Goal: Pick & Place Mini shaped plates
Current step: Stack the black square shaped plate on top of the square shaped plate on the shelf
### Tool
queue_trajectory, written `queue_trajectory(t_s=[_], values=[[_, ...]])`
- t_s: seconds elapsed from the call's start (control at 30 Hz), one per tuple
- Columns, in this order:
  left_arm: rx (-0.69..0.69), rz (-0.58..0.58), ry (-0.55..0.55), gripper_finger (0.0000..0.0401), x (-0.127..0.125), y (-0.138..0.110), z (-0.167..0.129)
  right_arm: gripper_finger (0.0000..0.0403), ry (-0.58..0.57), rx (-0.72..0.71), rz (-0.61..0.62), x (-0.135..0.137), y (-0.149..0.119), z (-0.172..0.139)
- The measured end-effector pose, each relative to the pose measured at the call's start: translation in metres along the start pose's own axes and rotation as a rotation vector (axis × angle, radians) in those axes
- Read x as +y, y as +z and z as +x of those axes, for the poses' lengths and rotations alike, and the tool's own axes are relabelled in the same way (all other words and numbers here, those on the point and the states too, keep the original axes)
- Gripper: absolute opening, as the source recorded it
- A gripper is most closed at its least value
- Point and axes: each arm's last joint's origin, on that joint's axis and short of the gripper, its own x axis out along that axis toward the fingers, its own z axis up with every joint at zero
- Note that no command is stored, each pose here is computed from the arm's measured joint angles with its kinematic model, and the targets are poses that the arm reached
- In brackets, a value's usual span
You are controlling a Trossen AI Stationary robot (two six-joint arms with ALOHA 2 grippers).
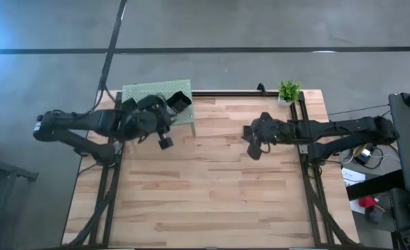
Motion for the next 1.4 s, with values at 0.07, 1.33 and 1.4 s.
queue_trajectory(t_s=[0.07, 1.33, 1.4], values=[[-0.049, 0.021, -0.053, 0.0058, -0.013, 0.004, -0.005, 0.0129, -0.046, 0.037, 0.042, -0.01, -0.004, 0.004], [-0.126, 0.091, -0.144, 0.0058, -0.065, 0.008, -0.015, 0.0116, -0.31, 0.476, 0.507, -0.105, -0.069, 0.088], [-0.127, 0.09, -0.145, 0.0058, -0.065, 0.008, -0.015, 0.0116, -0.312, 0.482, 0.506, -0.105, -0.069, 0.089]])
